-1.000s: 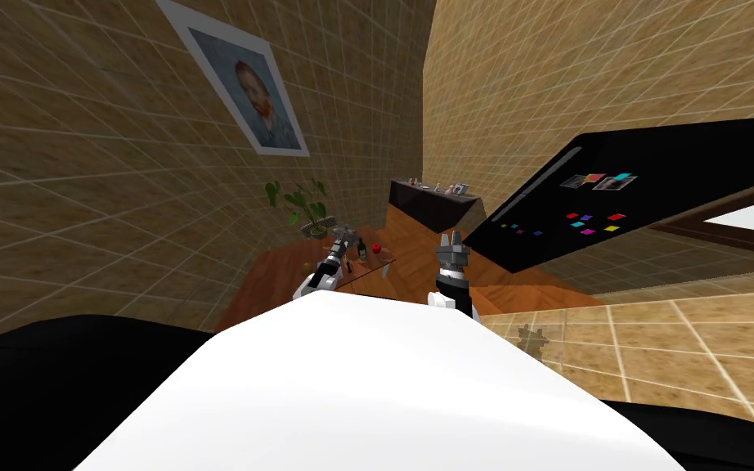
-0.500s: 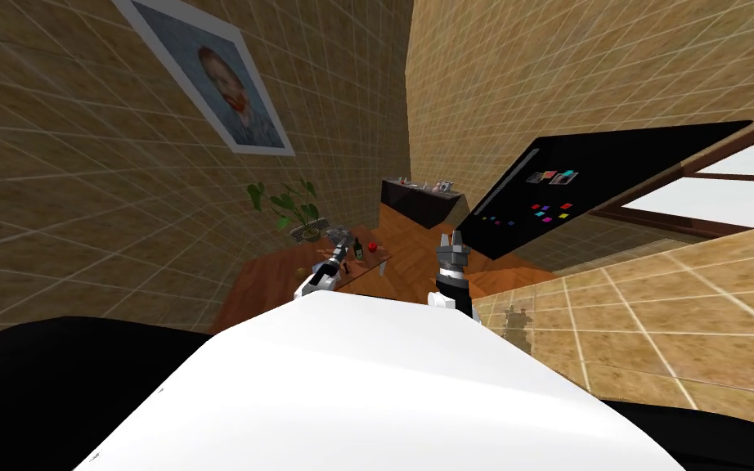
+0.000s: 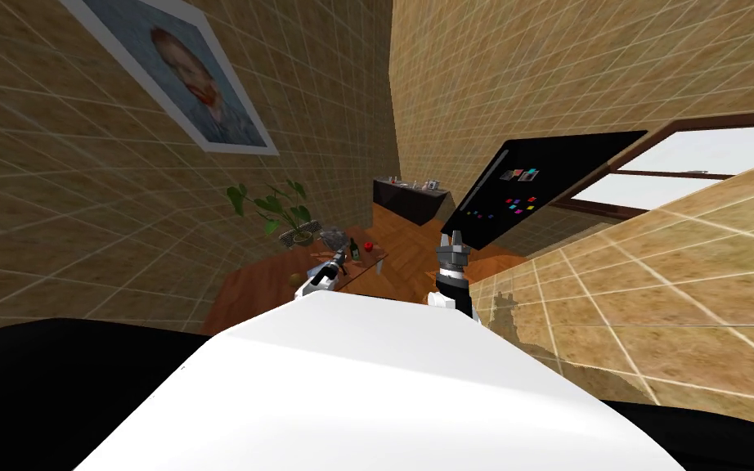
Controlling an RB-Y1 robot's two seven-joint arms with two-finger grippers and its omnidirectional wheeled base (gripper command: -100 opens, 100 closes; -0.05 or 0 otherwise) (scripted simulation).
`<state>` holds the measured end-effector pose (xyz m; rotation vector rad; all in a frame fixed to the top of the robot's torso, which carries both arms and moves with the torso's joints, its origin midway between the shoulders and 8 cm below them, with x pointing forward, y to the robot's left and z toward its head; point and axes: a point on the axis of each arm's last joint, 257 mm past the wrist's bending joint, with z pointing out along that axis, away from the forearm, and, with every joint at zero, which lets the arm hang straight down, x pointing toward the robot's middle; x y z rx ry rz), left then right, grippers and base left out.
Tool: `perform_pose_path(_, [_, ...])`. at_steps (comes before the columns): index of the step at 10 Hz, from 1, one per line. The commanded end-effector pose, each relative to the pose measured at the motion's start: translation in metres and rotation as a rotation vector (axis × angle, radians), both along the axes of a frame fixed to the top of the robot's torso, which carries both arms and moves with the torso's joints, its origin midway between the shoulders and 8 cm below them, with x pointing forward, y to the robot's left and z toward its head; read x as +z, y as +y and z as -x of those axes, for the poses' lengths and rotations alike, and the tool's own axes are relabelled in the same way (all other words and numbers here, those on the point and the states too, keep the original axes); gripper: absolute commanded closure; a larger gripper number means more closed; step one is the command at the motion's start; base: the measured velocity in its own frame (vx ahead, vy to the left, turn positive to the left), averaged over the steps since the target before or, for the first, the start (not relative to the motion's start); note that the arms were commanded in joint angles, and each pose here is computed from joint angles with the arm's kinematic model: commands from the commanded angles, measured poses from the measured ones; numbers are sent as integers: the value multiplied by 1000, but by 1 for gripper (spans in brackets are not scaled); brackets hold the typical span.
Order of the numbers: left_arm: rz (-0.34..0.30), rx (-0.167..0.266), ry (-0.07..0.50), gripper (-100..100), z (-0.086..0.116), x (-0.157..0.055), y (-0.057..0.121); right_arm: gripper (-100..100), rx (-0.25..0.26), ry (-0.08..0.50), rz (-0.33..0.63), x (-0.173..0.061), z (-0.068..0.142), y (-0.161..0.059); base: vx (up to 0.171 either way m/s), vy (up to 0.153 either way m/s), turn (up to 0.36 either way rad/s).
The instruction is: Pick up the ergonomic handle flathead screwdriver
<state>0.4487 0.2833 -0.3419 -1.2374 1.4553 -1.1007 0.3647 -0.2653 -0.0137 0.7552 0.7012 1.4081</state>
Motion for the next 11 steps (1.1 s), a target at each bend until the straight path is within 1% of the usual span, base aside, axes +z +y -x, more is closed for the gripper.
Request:
perform_pose_path(1, [-5, 6, 29, -100, 4, -13, 8, 0, 0, 0, 0, 0, 0, 0, -12, 21, 6])
perform_pose_path(2, [2, 4, 73, -100, 3, -26, 11, 0, 0, 0, 0, 0, 0, 0, -19, 27, -282])
perform_pose_path(3, [-3, 14, 102, -100, 9, -40, 17, 0, 0, 0, 0, 0, 0, 0, -22, 34, -166])
perform_pose_path(4, [-5, 18, 111, -100, 11, -44, 19, 0, 0, 0, 0, 0, 0, 0, -12, 16, 12])
perform_pose_path(5, [0, 24, 173, -100, 14, -64, 26, 0, 0, 0, 0, 0, 0, 0, -22, 19, -282])
perform_pose_path(6, [-3, 31, 188, -100, 18, -71, 30, 0, 0, 0, 0, 0, 0, 0, -21, 34, -188])
perform_pose_path(7, [-5, 33, 195, -100, 20, -74, 31, 0, 0, 0, 0, 0, 0, 0, -9, 23, 21])
perform_pose_path(8, [2, 41, 254, -100, 25, -92, 38, 0, 0, 0, 0, 0, 0, 0, -19, 36, -298])
perform_pose_path(9, [-2, 48, 272, -100, 29, -100, 43, 0, 0, 0, 0, 0, 0, 0, -21, 40, -174])
perform_pose_path(10, [-4, 51, 278, -100, 31, -103, 44, 0, 0, 0, 0, 0, 0, 0, -8, 13, 25])
perform_pose_path(11, [6, 55, 325, -100, 34, -115, 48, 0, 0, 0, 0, 0, 0, 0, -13, 16, -277])
